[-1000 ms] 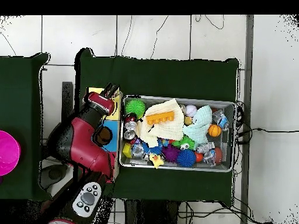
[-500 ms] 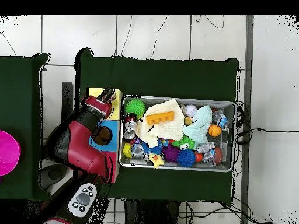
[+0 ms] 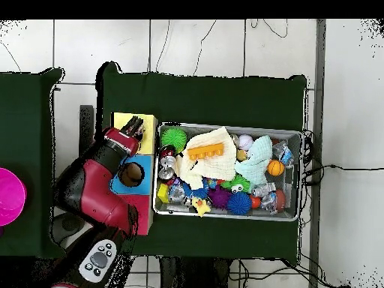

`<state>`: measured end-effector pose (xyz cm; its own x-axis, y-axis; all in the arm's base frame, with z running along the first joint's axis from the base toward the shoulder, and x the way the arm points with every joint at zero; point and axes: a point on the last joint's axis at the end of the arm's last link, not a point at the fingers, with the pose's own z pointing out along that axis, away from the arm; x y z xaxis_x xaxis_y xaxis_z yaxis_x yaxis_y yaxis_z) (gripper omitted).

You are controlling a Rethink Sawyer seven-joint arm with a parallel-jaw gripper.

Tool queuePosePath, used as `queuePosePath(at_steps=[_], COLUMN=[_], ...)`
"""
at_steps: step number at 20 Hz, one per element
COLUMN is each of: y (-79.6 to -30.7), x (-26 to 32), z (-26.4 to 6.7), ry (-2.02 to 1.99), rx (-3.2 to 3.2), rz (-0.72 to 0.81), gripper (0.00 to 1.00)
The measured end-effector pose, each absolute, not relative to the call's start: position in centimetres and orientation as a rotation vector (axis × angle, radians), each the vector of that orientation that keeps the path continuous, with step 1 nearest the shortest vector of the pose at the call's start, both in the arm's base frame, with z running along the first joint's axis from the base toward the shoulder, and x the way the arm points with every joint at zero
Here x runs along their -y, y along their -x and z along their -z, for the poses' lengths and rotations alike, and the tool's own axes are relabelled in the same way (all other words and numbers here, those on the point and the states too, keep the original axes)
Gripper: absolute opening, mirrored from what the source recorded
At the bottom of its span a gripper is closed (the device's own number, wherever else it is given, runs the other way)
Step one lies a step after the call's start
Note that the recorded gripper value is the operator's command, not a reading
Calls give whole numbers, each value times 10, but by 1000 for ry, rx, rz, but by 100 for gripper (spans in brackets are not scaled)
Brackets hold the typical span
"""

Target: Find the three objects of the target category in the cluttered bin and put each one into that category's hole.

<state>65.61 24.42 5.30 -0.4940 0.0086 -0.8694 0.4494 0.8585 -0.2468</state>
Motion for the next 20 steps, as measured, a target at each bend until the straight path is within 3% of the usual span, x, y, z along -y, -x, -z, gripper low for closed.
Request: queuePosePath(at_steps=[20], y=[-644], x=[-249], z=[-35], ry=[-352], rx=[-1973], rz=[616], gripper=[0])
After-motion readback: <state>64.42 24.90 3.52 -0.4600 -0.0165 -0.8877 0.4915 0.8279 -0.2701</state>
